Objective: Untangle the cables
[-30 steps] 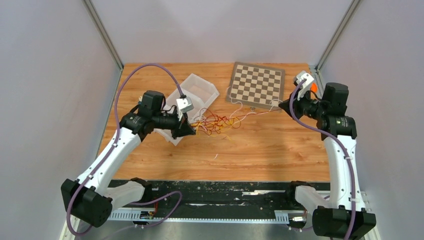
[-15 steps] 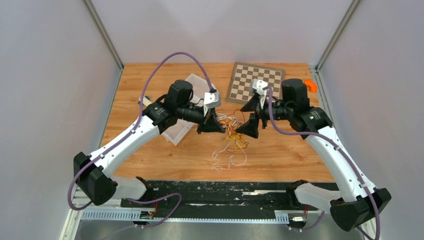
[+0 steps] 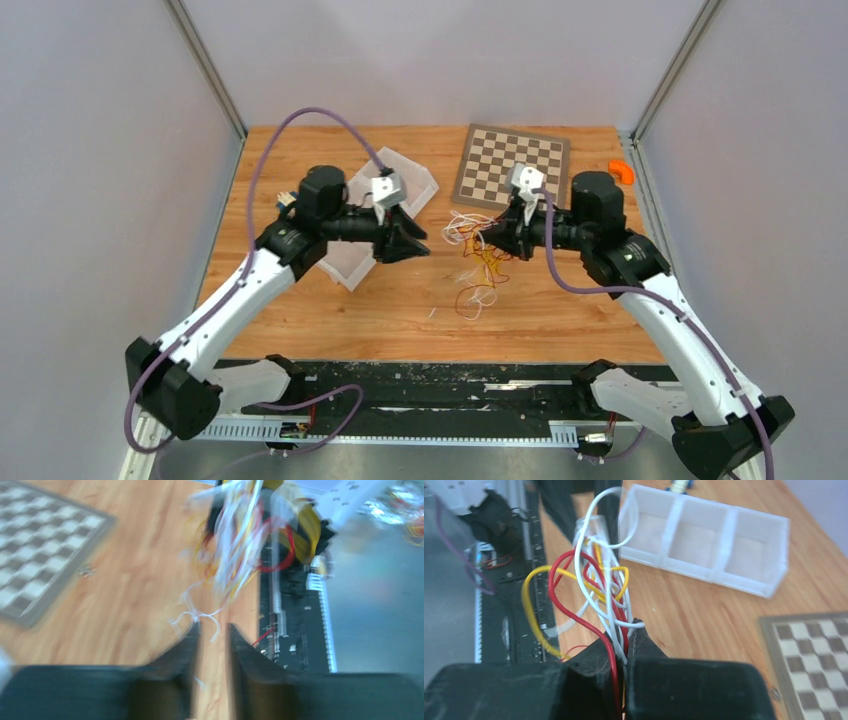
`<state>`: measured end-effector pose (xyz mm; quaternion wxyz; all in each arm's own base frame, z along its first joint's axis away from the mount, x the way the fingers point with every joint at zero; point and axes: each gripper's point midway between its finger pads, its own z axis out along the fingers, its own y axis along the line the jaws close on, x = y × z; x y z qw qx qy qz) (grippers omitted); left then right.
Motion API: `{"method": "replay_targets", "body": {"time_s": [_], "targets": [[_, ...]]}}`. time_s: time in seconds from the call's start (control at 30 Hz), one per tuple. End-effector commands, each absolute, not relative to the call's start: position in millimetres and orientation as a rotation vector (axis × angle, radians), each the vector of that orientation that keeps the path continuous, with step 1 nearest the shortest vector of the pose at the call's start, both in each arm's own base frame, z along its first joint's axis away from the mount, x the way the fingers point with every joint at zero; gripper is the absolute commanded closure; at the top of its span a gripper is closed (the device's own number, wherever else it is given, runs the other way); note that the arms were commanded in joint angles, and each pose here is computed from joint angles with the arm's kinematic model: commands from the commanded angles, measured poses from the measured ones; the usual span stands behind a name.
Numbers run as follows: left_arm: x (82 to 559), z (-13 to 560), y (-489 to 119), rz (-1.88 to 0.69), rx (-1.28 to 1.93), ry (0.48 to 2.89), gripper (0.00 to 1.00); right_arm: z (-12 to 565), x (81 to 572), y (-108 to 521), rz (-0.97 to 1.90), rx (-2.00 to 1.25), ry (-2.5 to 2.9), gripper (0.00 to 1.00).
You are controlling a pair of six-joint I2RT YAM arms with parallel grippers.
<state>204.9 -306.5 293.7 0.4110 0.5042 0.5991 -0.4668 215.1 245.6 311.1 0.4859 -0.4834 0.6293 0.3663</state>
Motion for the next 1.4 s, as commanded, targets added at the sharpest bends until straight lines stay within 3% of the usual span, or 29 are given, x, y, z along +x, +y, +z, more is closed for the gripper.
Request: {"method": "replay_targets", "body": {"time_s": [0.0,0.03,0.2,0.3,0.37,0.43,0.47,0.53,0.6,0.67,0.8,0.93,1.17,1.37], "targets": [[223,323,-263,-1.066,1.017,1.494,0.39,324,228,222,0.798,-1.031,1.581,1.0],[223,332,-267,-1.073,1.009,1.448,0.3,324,227,225,0.827,-1.026,1.591,1.0],[216,369,-292,-1.159,0.975,1.343,0.09,327,228,229,0.869,-1.002,1.607,1.0],[209,377,-312,-1.201,0.96,1.323,0.07,333,228,231,0.896,-0.982,1.612,1.0],[219,375,-322,-1.169,0.911,1.354,0.15,337,225,234,0.934,-0.982,1.604,1.0],[238,375,-327,-1.135,0.822,1.406,0.32,338,223,235,0.954,-0.973,1.611,1.0],[250,373,-326,-1.116,0.751,1.457,0.5,336,222,234,0.958,-0.961,1.626,1.0],[269,368,-326,-1.069,0.657,1.539,0.75,329,220,231,0.95,-0.946,1.654,1.0],[281,360,-322,-1.03,0.598,1.581,0.91,323,223,223,0.904,-0.916,1.682,1.0],[285,349,-317,-1.005,0.577,1.605,1.0,321,230,211,0.841,-0.876,1.706,1.0],[306,310,-277,-0.852,0.482,1.741,1.0,321,256,160,0.653,-0.704,1.798,1.0],[343,275,-187,-0.555,0.326,1.835,1.0,314,275,78,0.39,-0.49,1.884,1.0],[337,244,-121,-0.384,0.283,1.934,1.0,323,277,-10,0.13,-0.328,1.909,1.0],[332,261,-75,-0.316,0.255,1.893,1.0,303,278,-47,0.057,-0.296,1.968,1.0]]}}
